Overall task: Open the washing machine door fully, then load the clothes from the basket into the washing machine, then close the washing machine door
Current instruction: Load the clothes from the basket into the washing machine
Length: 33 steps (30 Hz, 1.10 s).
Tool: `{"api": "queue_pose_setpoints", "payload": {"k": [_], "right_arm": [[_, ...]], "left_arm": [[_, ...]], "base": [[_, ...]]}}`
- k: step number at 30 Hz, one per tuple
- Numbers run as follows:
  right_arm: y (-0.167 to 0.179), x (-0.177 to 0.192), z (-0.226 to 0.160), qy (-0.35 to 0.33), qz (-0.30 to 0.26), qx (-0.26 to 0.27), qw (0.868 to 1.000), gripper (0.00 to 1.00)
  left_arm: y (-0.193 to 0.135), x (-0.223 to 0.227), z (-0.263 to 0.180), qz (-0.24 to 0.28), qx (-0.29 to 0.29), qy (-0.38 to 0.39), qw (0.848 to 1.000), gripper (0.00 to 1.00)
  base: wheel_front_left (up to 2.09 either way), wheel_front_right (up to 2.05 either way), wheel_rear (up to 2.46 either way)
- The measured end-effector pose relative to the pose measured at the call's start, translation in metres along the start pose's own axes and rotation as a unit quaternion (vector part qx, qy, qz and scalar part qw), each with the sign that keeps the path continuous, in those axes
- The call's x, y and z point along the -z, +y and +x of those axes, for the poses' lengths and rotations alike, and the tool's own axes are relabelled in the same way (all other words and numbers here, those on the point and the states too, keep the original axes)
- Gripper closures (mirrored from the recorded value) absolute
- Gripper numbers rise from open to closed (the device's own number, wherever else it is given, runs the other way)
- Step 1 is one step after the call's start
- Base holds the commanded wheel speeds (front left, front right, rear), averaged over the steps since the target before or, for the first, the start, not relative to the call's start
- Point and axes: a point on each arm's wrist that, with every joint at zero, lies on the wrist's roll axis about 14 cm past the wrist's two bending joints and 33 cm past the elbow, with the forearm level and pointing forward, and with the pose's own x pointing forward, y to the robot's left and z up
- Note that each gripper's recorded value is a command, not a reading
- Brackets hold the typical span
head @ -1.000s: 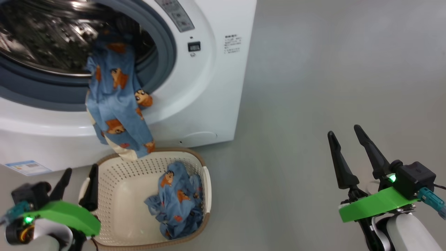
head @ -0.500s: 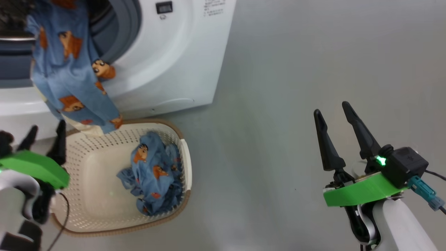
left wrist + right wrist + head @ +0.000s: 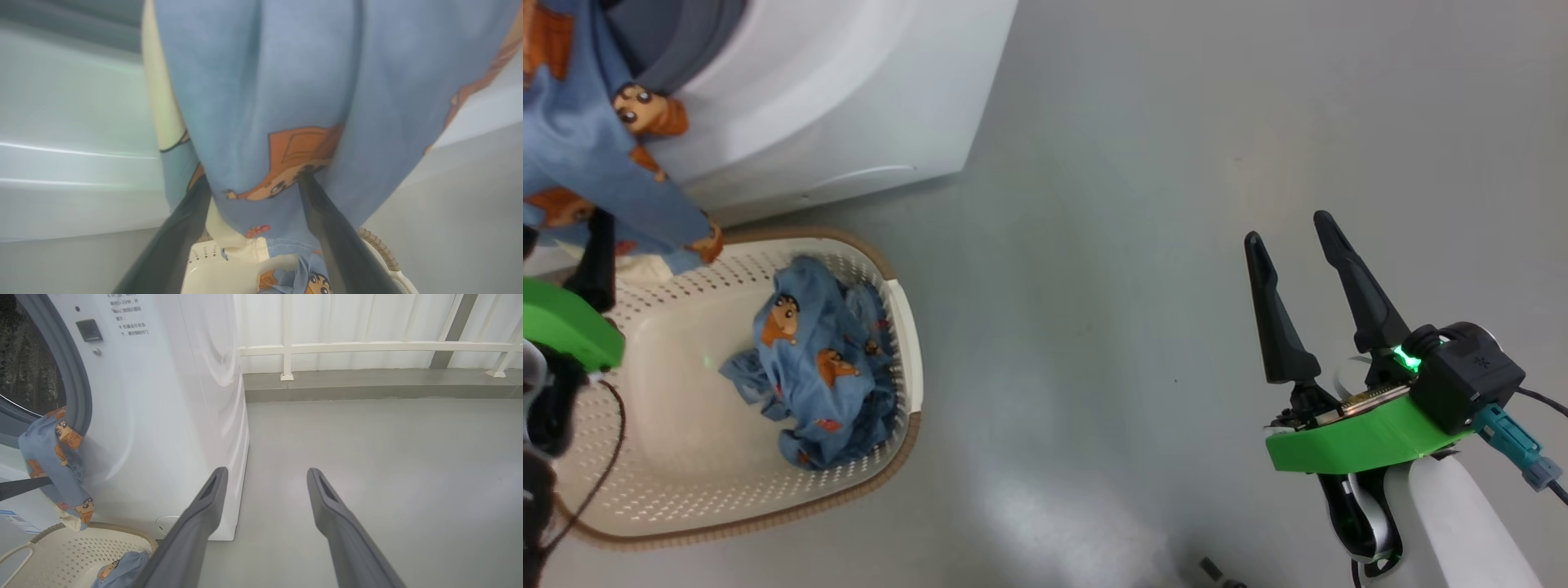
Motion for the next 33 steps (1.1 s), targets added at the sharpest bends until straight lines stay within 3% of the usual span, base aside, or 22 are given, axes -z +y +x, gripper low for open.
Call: {"api": "queue_pose_setpoints", "payload": {"k": [12,13,14,15,16,22,33], "right_arm": [[-0.008,0.009,0.004,0.01,-0.001,0.014,1.0,0.0],[-0.009,0.009,0.004,0.01,0.0,0.014,1.0,0.0],[-0.009,0.009,0.004,0.01,0.0,0.015,1.0,0.0],[-0.009,0.009,0.004,0.011,0.0,0.015,1.0,0.0],[-0.008,0.009,0.004,0.011,0.001,0.014,1.0,0.0],[-0.005,0.009,0.005,0.009,0.004,0.01,1.0,0.0],[0.007,0.0,0.006,-0.003,0.014,-0.006,1.0,0.0]], "left_arm": [[-0.007,-0.007,0.031,-0.017,0.009,-0.031,0.999,0.0],[-0.007,-0.007,0.031,-0.017,0.008,-0.033,0.999,0.11],[-0.007,-0.007,0.031,-0.016,0.008,-0.034,0.999,0.38],[-0.006,-0.008,0.031,-0.016,0.008,-0.036,0.999,0.56],[-0.005,-0.008,0.03,-0.016,0.007,-0.037,0.999,1.0],[-0.01,-0.016,0.026,-0.018,0.015,-0.047,0.999,1.0],[-0.052,-0.045,-0.002,-0.012,0.08,-0.085,0.993,1.0]], "base": [[0.0,0.0,0.0],[0.0,0.0,0.0],[0.0,0.0,0.0],[0.0,0.0,0.0],[0.0,0.0,0.0],[0.0,0.0,0.0],[0.0,0.0,0.0]]}}
